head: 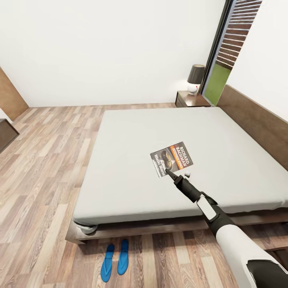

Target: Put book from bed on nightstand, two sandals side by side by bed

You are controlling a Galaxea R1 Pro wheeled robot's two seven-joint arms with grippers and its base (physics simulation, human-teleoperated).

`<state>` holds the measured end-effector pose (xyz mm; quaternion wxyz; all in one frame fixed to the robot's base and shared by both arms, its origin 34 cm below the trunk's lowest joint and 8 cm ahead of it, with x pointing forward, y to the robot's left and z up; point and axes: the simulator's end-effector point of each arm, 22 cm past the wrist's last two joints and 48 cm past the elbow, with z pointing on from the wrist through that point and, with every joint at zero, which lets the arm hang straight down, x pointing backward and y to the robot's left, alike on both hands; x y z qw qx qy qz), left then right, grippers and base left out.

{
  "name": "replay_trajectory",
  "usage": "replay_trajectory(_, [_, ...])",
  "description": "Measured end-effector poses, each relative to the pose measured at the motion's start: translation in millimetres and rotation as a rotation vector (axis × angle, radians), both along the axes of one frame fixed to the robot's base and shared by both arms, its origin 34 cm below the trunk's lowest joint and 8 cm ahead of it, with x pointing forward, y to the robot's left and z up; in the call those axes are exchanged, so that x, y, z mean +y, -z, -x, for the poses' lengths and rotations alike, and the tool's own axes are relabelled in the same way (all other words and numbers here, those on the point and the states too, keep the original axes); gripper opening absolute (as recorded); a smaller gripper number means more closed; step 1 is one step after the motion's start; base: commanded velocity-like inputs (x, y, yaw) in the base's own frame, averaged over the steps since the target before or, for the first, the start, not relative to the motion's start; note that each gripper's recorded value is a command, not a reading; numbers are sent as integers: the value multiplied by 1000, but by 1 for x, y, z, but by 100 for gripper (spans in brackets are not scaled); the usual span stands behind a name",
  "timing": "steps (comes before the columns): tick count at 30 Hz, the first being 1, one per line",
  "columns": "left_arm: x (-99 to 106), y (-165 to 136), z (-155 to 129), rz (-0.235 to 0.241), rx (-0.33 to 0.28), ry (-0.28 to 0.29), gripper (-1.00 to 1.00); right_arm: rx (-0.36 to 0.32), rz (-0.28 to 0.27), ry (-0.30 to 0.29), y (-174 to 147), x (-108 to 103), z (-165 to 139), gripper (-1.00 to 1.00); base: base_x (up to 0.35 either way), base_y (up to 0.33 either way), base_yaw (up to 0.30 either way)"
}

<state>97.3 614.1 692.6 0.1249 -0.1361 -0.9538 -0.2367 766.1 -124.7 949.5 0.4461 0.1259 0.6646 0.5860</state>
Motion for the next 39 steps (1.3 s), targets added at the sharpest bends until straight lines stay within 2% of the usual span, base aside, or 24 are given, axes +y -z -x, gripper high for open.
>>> replay_trajectory(12, [0, 0, -2, 0, -5, 1, 100, -6, -1, -1, -4, 0, 0, -100, 0, 0, 182])
replay_trajectory(39, [0, 0, -3, 0, -6, 2, 100, -10, -1, -4, -7, 2, 0, -100, 0, 0, 13])
